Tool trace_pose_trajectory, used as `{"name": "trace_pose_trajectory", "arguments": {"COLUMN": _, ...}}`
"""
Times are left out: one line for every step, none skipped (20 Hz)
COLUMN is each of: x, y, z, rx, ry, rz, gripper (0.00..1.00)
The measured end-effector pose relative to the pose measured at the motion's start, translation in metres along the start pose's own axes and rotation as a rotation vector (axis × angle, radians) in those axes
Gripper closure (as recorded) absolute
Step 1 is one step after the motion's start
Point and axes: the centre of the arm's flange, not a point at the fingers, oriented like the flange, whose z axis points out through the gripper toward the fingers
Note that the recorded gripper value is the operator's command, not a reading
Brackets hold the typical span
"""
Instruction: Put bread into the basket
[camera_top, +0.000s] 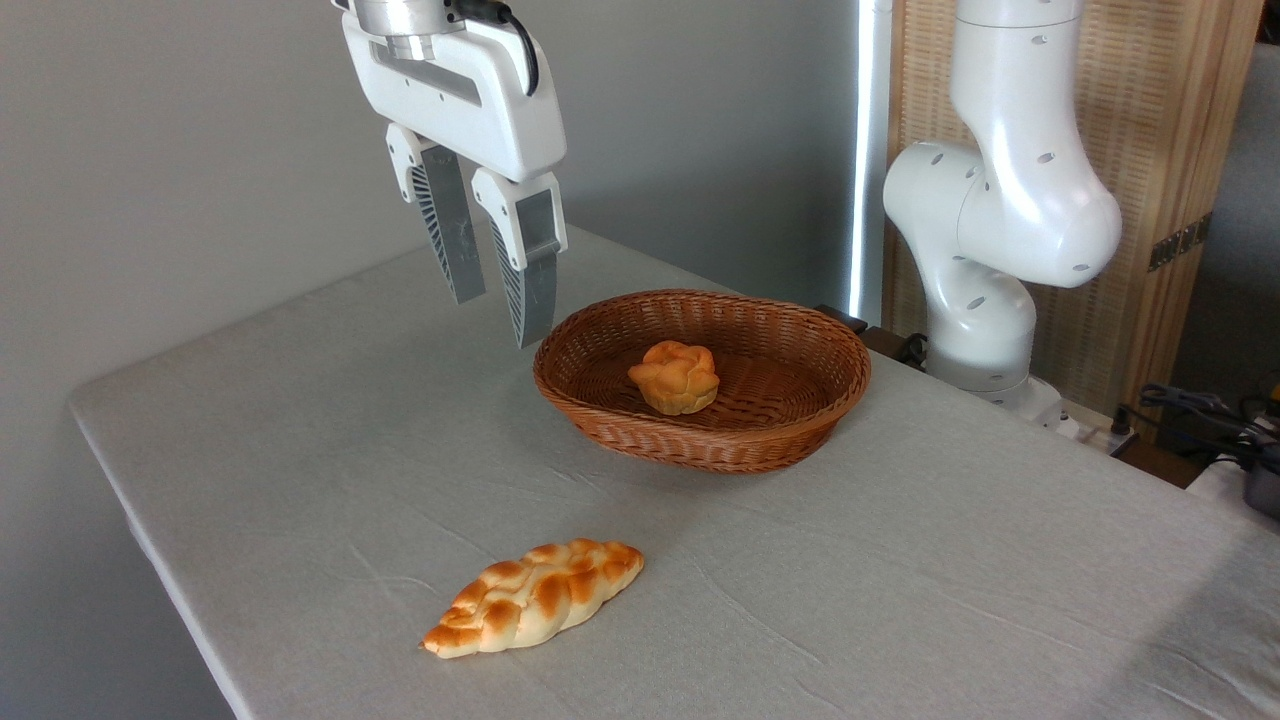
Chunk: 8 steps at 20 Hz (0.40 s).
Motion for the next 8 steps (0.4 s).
{"name": "trace_pose_trajectory", "arguments": {"x": -0.0001, "y": -0.0001, "z": 0.0000, "rx": 0.000, "ry": 0.000, "rz": 0.000, "gripper": 0.00}}
{"name": "trace_pose_trajectory", "arguments": {"x": 0.0000, "y": -0.0001, "z": 0.0000, "rx": 0.000, "ry": 0.000, "rz": 0.000, "gripper": 0.00}}
{"name": "trace_pose_trajectory", "arguments": {"x": 0.0002, "y": 0.0002, "z": 0.0000, "rx": 0.000, "ry": 0.000, "rz": 0.000, "gripper": 0.00}}
{"name": "trace_pose_trajectory", "arguments": {"x": 0.0004, "y": 0.0004, "z": 0.0000, "rx": 0.000, "ry": 0.000, "rz": 0.001, "gripper": 0.00}}
{"name": "trace_pose_trajectory", "arguments": {"x": 0.0005, "y": 0.0006, "z": 0.0000, "rx": 0.000, "ry": 0.000, "rz": 0.001, "gripper": 0.00}}
{"name": "trace_pose_trajectory", "arguments": {"x": 0.0005, "y": 0.0005, "z": 0.0000, "rx": 0.000, "ry": 0.000, "rz": 0.001, "gripper": 0.00}}
{"name": "trace_pose_trajectory", "arguments": {"x": 0.0002, "y": 0.0002, "z": 0.0000, "rx": 0.000, "ry": 0.000, "rz": 0.001, "gripper": 0.00}}
{"name": "trace_pose_trajectory", "arguments": {"x": -0.0003, "y": -0.0003, "z": 0.0000, "rx": 0.000, "ry": 0.000, "rz": -0.001, "gripper": 0.00}}
